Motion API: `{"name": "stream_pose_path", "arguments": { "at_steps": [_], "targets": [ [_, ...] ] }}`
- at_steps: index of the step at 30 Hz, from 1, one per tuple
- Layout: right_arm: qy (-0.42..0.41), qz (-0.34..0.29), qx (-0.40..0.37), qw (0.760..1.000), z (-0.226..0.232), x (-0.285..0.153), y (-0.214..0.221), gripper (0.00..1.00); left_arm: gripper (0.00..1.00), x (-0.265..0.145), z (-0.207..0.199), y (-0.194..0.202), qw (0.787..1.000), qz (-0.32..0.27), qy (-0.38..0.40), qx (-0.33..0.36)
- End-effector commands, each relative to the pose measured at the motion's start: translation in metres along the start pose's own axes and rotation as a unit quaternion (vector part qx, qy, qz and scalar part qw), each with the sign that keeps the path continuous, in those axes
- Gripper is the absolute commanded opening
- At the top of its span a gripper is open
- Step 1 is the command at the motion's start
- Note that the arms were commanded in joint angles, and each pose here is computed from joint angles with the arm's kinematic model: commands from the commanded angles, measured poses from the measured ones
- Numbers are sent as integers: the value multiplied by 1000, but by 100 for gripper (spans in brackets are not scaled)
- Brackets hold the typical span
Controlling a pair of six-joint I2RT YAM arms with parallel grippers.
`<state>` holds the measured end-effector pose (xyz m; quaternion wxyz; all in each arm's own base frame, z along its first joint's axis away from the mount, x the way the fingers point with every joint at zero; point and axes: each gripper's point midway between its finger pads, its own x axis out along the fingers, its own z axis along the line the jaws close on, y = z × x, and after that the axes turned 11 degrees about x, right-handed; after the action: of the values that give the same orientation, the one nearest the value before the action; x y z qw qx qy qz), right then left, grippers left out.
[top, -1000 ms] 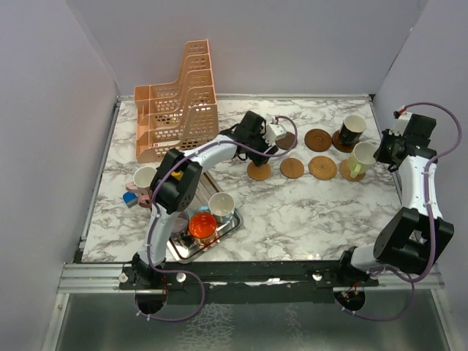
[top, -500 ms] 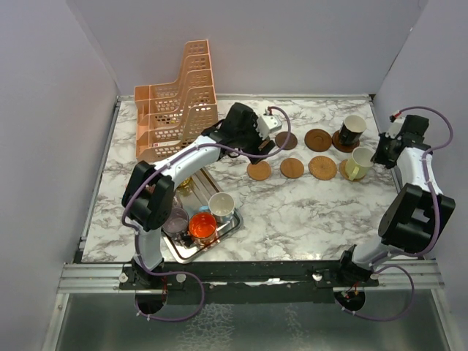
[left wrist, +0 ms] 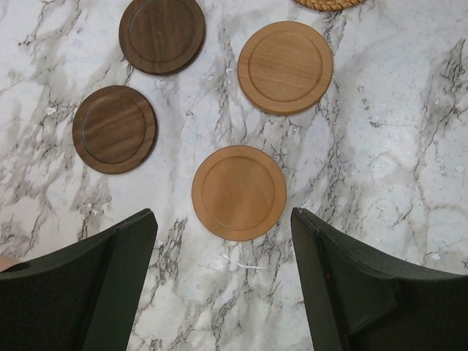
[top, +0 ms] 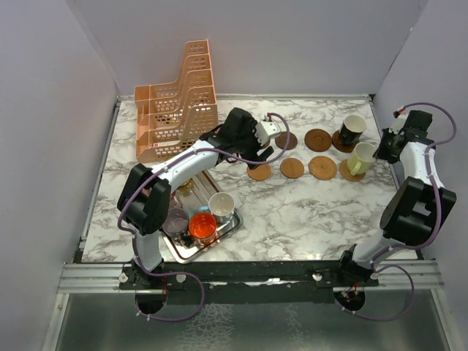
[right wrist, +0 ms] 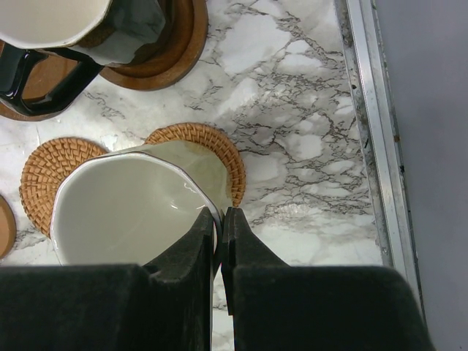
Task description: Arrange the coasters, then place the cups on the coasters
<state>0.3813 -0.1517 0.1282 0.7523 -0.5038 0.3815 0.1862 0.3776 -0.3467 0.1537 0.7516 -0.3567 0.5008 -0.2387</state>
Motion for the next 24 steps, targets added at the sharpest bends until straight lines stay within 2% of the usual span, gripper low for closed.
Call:
{"name": "stream_pose_path", "arguments": {
  "at_steps": [1, 24],
  "targets": [
    [-24, -30, 7, 999, 9, -4, -25, 1, 78, -16, 4, -22, 999, -28, -18, 24],
    [-13, -4, -5, 1000, 2, 1, -11, 2, 79, -23, 1, -22, 998, -24, -34, 41]
  ]
}}
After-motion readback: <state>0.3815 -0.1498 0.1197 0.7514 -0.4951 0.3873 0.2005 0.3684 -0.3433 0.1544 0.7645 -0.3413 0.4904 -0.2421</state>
